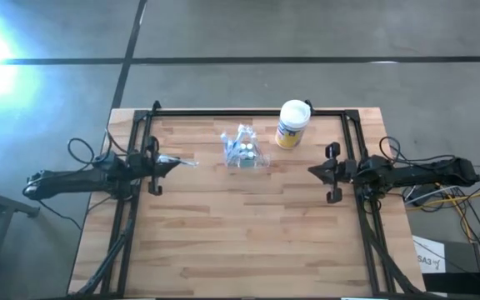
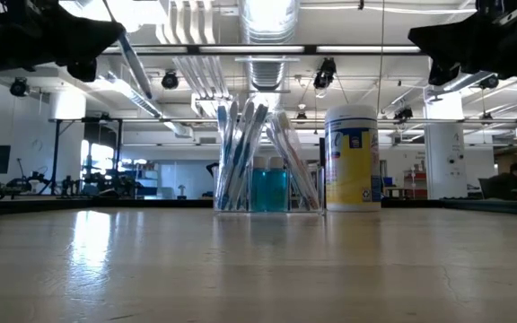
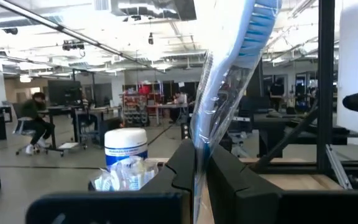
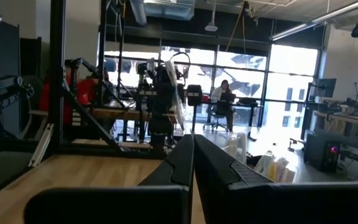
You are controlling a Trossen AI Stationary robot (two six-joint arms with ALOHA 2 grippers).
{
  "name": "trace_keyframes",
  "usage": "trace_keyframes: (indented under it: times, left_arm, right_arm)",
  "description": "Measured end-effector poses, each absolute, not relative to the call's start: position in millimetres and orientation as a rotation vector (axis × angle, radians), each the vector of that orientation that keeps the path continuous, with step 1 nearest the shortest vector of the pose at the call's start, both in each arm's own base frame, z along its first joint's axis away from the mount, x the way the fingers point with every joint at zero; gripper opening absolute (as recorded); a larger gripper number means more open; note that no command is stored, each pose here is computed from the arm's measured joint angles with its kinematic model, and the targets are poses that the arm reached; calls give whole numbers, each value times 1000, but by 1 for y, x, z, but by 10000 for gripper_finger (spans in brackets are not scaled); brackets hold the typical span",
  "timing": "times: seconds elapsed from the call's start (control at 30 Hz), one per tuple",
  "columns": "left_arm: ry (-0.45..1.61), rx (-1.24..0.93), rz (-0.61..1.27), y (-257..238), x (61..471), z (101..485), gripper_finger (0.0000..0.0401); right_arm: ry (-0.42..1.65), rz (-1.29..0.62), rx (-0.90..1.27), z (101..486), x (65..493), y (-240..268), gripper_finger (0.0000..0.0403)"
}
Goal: Pick & Place toothbrushing station
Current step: Put the blue toothbrush into the transparent organizer
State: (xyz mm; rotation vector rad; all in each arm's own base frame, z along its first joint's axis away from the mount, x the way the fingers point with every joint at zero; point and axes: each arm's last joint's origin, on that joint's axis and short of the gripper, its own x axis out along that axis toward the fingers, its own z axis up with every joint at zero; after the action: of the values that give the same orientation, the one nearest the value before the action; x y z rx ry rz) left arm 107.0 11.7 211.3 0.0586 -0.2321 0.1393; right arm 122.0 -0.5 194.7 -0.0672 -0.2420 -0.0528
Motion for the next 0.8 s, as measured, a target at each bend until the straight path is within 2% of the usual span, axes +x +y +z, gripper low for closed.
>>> trace_keyframes:
  times: [0.43, 0.63, 0.8]
  left_arm:
    - [-193, 41, 156, 12, 107, 191, 20]
    - [-205, 17, 280, 16, 106, 192, 20]
    - [-258, 28, 307, 19, 110, 198, 20]
  right_arm:
    - [-219, -53, -75, 193, 121, -1, 8]
    - [-227, -54, -77, 194, 121, -1, 8]
    - [-241, -62, -81, 195, 121, -1, 8]
